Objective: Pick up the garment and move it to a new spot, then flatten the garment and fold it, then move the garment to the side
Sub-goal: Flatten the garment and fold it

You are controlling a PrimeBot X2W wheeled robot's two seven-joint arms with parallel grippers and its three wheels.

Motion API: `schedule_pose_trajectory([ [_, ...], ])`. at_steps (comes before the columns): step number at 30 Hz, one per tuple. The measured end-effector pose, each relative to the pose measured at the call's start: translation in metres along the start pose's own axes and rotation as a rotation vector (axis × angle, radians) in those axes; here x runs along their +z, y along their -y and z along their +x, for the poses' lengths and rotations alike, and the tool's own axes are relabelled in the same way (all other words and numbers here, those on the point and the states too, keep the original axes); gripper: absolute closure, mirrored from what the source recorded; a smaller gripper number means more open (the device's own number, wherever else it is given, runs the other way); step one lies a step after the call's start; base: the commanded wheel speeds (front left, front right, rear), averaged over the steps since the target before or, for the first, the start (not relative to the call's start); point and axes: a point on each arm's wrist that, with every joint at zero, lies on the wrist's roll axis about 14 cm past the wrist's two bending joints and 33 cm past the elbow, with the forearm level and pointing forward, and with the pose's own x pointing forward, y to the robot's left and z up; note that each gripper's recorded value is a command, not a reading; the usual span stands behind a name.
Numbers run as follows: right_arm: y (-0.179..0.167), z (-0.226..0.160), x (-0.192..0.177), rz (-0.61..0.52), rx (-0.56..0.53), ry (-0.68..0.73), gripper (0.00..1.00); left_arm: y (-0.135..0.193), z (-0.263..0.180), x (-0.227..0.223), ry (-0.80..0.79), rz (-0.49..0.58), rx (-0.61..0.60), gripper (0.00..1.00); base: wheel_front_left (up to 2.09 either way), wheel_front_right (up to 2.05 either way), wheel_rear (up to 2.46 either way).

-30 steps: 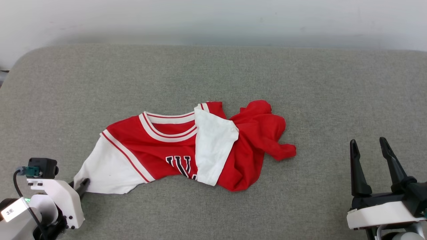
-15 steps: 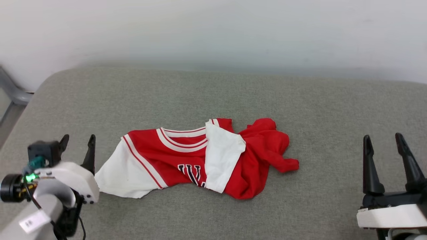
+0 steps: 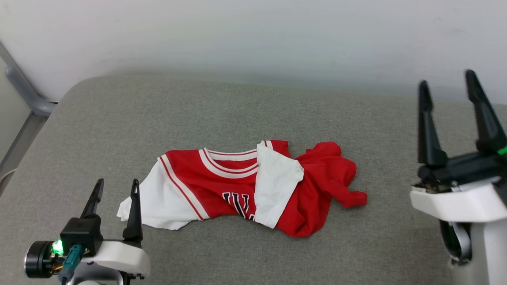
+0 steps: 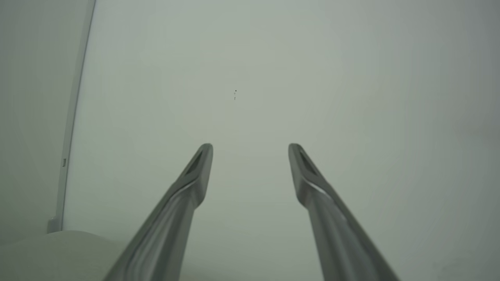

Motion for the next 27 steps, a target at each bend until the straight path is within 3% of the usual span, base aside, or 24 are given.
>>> schedule_pose_trajectory([
  [6, -0.044, 0.039, -0.014, 0.05, 0.198, -0.034, 0.0, -0.003, -0.006, -0.003, 0.005, 0.001, 0.022, 0.0, 0.0, 0.0, 0.0],
  [12, -0.101, 0.057, -0.056, 0.08, 0.434, -0.284, 0.0, -0.006, -0.007, -0.012, -0.015, 0.001, 0.039, 0.0, 0.0, 0.0, 0.0],
  [21, -0.155, -0.007, -0.161, -0.029, 0.792, -0.914, 0.0, -0.012, -0.003, -0.02, -0.033, 0.006, 0.074, 0.0, 0.0, 0.0, 0.0],
  [27, -0.162, -0.047, -0.199, -0.134, 0.962, -1.185, 0.0, -0.014, 0.002, -0.028, -0.053, 0.006, 0.093, 0.0, 0.0, 0.0, 0.0],
])
